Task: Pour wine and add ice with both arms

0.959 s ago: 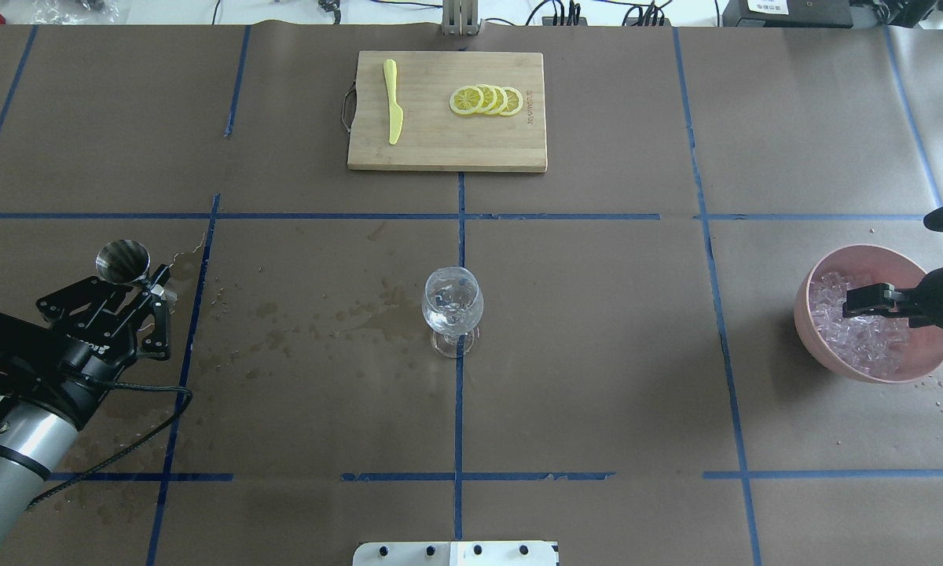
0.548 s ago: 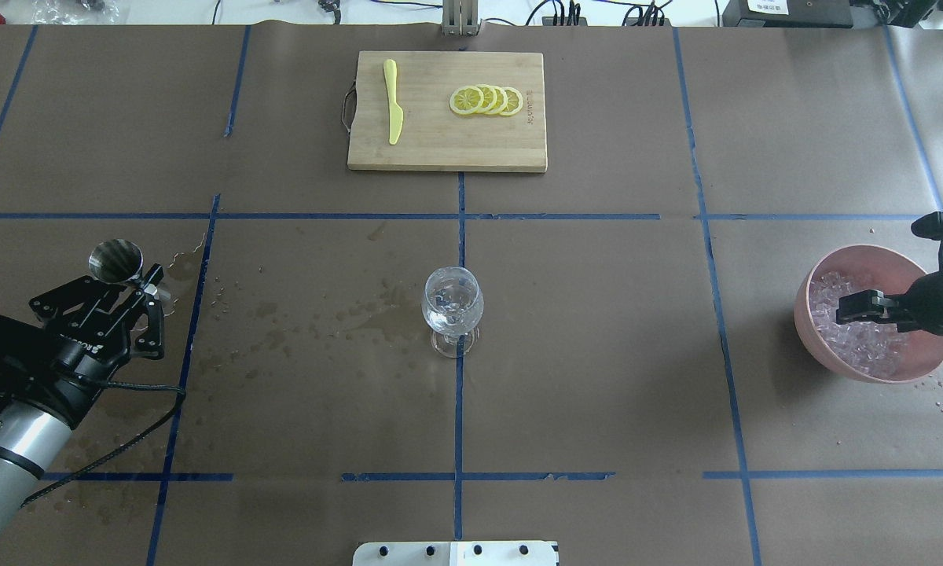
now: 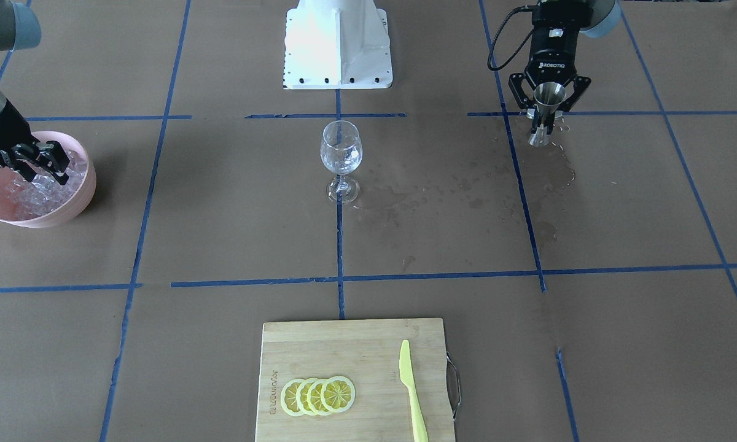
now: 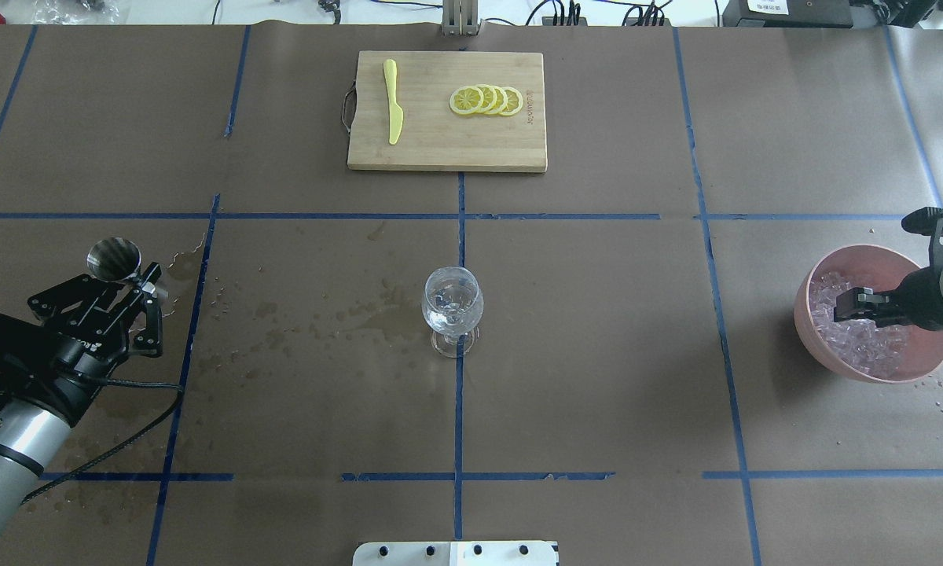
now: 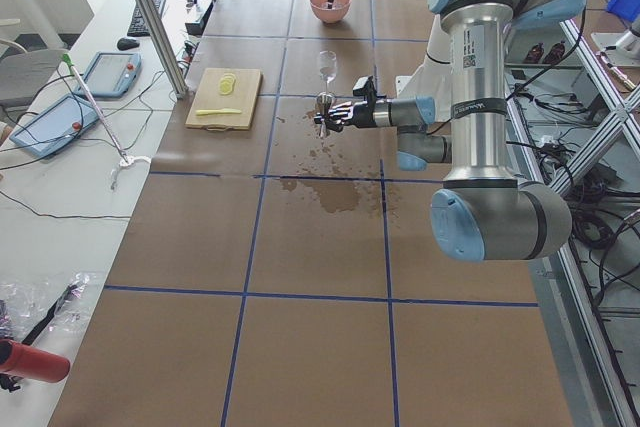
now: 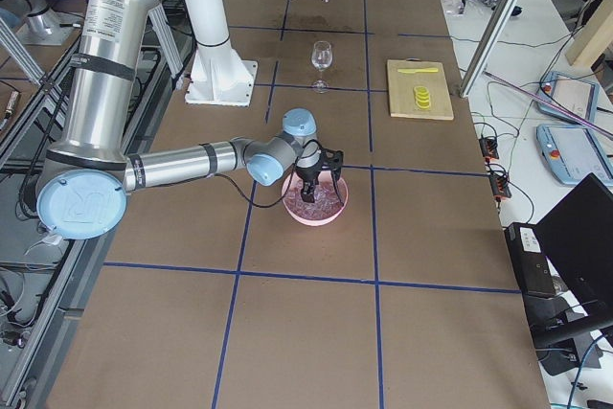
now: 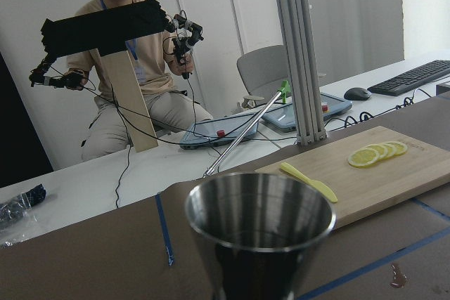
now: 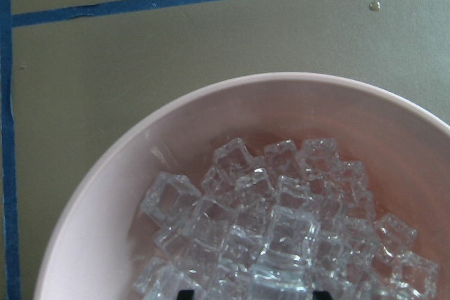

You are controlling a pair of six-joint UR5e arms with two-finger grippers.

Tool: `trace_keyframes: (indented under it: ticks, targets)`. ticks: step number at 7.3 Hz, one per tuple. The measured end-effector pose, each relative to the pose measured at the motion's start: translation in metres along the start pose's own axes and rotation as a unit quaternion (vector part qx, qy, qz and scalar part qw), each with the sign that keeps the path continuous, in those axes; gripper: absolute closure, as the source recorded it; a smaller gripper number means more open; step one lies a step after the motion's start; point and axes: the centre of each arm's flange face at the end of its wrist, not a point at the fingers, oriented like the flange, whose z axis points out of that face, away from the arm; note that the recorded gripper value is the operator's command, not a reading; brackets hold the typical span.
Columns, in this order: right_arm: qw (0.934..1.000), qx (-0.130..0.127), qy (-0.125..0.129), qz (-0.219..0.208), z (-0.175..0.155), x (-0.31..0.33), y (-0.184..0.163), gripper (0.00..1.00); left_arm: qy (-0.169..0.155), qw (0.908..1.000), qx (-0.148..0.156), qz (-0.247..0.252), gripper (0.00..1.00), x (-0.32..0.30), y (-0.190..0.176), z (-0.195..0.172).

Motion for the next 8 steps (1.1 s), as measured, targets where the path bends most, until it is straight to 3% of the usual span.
trace_keyframes:
  ticks: [5, 6, 7, 8]
  targets:
    - [1.0000, 0.004, 0.001, 0.003, -0.0028, 0.0032, -0.0022, 0.50, -0.001, 1.0000, -0.001, 0.000, 1.00, -0.0002, 0.0036, 0.0011]
    - [1.0000, 0.005, 0.001, 0.003, -0.0031, 0.0035, -0.0026, 0.66, -0.001, 1.0000, -0.001, 0.001, 1.00, -0.0002, 0.0041, 0.0012]
    - [1.0000, 0.005, 0.001, 0.004, -0.0034, 0.0035, -0.0030, 0.93, -0.001, 1.0000, -0.002, 0.001, 1.00, -0.0003, 0.0052, 0.0015]
    - [1.0000, 0.006, 0.000, 0.004, -0.0040, 0.0035, -0.0036, 1.00, -0.001, 1.0000, -0.003, 0.003, 1.00, -0.0005, 0.0064, 0.0018]
